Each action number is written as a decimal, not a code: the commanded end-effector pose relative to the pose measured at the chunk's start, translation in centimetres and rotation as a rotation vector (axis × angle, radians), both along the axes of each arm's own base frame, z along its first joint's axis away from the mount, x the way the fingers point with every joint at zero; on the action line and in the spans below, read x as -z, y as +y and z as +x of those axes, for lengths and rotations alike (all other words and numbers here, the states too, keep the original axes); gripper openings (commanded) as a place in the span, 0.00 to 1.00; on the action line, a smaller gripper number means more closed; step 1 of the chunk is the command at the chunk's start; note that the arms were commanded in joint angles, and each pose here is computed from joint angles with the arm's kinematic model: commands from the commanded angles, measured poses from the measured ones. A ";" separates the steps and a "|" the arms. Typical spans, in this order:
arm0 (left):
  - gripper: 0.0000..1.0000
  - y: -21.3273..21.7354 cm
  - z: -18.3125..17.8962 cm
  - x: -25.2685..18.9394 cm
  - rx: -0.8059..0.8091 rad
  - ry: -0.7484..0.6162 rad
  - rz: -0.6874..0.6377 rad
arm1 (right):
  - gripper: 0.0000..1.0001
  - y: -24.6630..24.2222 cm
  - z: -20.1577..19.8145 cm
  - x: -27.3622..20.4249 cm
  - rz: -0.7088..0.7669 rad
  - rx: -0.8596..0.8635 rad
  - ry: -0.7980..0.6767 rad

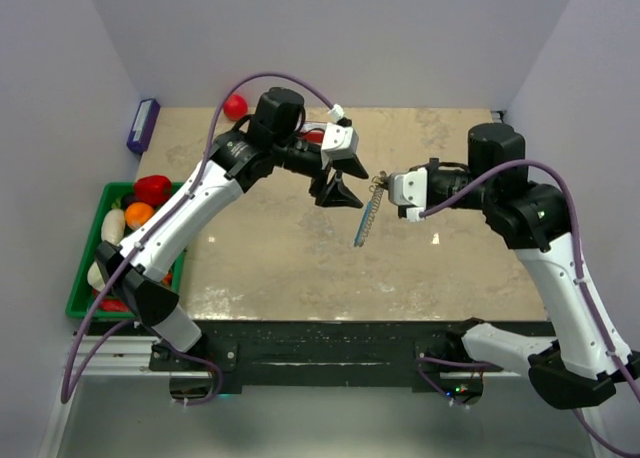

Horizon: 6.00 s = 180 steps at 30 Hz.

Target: Remove the keys from the keyring

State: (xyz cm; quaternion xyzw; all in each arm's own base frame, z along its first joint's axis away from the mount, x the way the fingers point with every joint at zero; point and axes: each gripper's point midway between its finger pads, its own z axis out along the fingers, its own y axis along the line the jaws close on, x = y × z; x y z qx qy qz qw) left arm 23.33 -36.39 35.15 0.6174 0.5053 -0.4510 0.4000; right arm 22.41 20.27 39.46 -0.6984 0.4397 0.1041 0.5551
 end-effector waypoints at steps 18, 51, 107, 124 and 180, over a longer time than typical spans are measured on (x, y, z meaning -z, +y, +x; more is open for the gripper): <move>0.40 -1.7 -0.3 -2.4 0.033 0.028 -0.080 | 0.00 0.6 0.7 -2.3 0.090 0.023 -0.039; 0.00 -1.3 -0.5 -2.7 0.013 0.014 -0.086 | 0.00 -0.5 1.2 -1.4 0.051 0.079 -0.064; 0.00 -2.5 3.1 -0.7 -0.175 0.039 -0.048 | 0.04 4.6 3.2 -2.7 -0.072 0.077 -0.155; 0.00 -2.4 10.3 -1.2 -0.634 -0.002 -0.064 | 0.00 5.8 3.3 0.2 0.046 0.370 0.200; 0.66 3.9 7.1 -5.9 -0.449 -0.099 -0.130 | 0.00 2.1 4.2 -3.6 0.180 0.475 0.057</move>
